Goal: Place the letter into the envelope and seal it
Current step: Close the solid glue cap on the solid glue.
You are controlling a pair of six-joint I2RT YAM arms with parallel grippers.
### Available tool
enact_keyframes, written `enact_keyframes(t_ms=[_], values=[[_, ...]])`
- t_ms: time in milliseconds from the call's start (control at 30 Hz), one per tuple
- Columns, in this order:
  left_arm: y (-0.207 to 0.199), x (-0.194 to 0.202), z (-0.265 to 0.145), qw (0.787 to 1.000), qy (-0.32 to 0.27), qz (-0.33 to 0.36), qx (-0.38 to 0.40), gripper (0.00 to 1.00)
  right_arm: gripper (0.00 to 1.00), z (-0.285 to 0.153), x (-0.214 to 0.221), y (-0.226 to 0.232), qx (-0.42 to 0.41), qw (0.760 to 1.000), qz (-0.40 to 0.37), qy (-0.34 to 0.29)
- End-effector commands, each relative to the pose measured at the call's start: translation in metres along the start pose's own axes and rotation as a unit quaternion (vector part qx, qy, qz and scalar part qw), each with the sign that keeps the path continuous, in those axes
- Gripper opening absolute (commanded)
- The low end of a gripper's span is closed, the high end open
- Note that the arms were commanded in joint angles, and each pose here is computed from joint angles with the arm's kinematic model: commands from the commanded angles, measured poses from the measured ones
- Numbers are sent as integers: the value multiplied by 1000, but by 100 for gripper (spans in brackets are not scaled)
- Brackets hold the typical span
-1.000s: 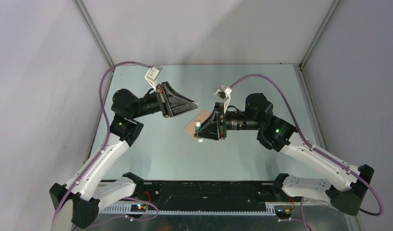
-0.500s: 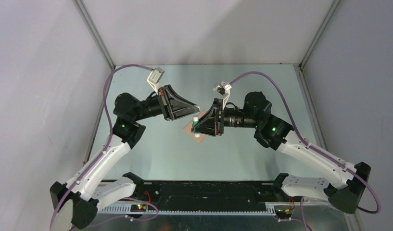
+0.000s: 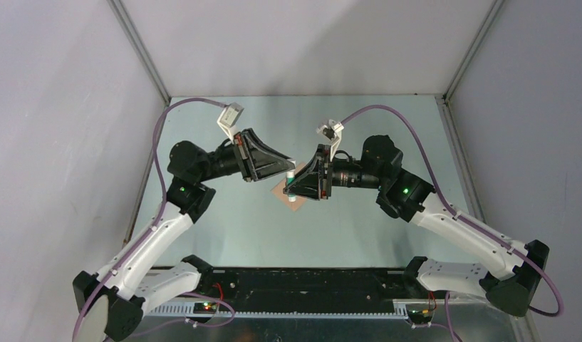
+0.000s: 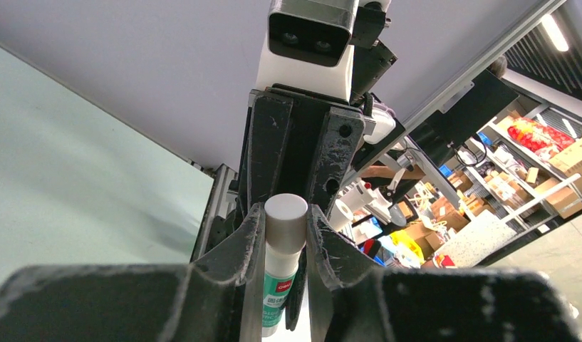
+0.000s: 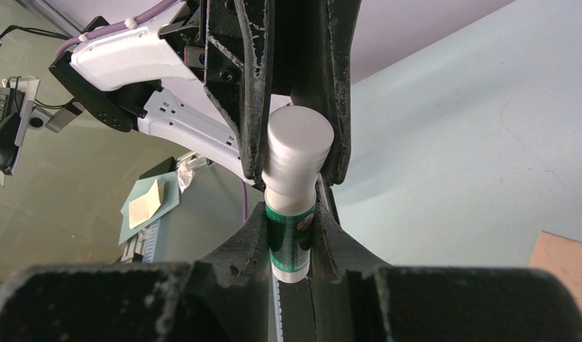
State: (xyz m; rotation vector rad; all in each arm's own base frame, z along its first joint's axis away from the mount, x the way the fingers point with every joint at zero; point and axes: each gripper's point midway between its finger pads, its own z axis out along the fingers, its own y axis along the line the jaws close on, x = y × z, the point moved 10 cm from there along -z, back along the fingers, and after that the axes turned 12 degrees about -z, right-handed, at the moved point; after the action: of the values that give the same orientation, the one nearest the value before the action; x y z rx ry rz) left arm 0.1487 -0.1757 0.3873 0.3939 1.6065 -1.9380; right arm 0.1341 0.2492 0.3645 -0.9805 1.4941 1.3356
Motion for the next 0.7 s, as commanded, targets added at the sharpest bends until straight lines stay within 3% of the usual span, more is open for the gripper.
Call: enact_keyframes(t_ms=[0, 667], values=[[-7, 5, -2, 1000, 4, 15, 17, 0, 0, 0, -13, 2, 1, 999, -13, -29], [2, 9, -2, 1000, 7, 9, 8, 0, 0, -10, -24, 7, 8, 998, -15, -56]])
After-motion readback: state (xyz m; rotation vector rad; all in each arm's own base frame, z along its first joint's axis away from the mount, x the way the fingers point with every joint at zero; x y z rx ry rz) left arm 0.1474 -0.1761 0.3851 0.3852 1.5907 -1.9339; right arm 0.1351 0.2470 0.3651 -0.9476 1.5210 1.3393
